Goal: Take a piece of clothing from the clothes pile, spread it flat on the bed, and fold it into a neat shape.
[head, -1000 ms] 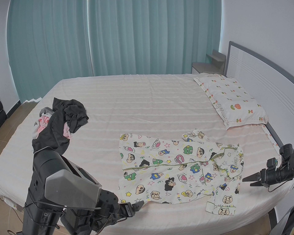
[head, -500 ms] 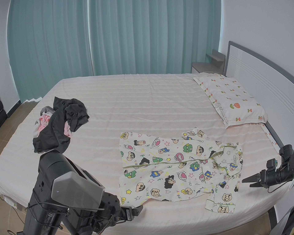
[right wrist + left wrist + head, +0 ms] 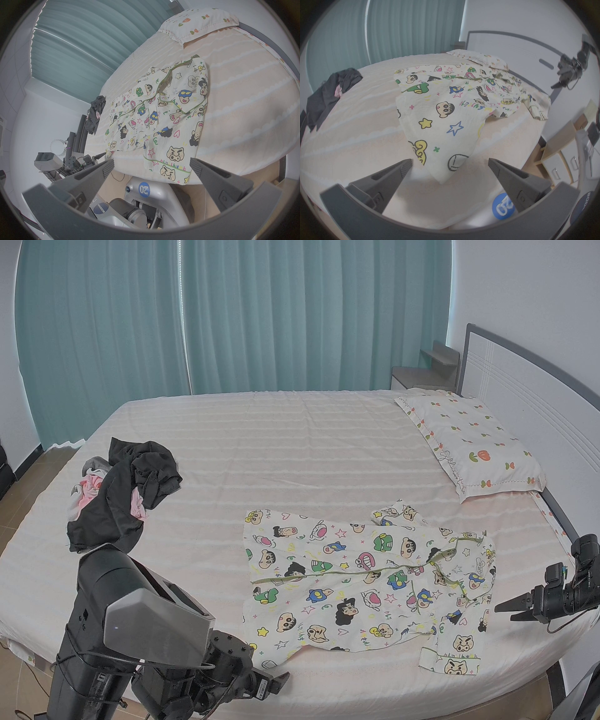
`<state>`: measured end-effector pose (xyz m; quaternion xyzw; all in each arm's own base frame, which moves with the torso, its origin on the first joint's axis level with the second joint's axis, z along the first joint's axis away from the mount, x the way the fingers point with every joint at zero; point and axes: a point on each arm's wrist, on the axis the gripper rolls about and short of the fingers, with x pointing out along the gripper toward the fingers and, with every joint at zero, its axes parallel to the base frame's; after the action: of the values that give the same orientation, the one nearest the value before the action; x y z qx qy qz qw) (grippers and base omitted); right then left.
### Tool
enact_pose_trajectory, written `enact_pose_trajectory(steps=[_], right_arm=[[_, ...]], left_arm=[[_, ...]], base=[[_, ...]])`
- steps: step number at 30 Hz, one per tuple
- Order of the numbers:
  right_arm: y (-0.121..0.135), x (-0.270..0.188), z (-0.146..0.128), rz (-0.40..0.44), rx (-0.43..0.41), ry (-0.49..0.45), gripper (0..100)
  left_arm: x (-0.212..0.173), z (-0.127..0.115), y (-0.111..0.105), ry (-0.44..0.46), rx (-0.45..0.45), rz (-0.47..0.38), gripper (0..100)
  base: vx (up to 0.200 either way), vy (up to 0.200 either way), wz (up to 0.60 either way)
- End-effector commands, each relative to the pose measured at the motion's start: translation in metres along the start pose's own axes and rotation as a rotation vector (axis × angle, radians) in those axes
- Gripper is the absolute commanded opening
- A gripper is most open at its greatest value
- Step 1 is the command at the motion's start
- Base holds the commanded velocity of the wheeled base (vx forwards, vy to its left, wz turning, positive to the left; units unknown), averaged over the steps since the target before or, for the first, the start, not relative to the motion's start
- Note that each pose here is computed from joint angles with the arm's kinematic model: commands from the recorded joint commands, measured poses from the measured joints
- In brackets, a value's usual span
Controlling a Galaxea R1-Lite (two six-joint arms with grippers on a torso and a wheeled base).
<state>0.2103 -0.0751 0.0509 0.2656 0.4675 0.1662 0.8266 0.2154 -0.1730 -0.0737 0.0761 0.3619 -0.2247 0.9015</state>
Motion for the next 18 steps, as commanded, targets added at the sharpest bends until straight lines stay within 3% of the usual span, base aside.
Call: enact_pose_trajectory(steps=[1,5,12,13,18], right_arm=[[0.000,-0.001,0.000,0.000,-0.002,-0.003,100],[0.000,-0.001,0.000,0.000,-0.002,-0.003,100],[0.000,-0.001,0.000,-0.001,-0.002,-0.005,100],[0.000,-0.001,0.000,-0.001,-0.002,-0.005,100],[0.000,-0.001,0.000,-0.001,-0.001,-0.003,100]], left_arm=[[0.004,0.010,-0.001,-0.034,0.012,0.001,100],[0.012,0.020,0.002,-0.065,0.018,0.036,100],[0.011,0.021,0.003,0.004,0.048,0.048,100],[0.009,0.021,0.003,0.019,0.063,0.051,0],[0.009,0.021,0.007,0.048,0.069,0.064,0]], base=[[0.000,0.000,0.00],[0.000,0.000,0.00],[0.000,0.000,0.00],[0.000,0.000,0.00],[0.000,0.000,0.00]])
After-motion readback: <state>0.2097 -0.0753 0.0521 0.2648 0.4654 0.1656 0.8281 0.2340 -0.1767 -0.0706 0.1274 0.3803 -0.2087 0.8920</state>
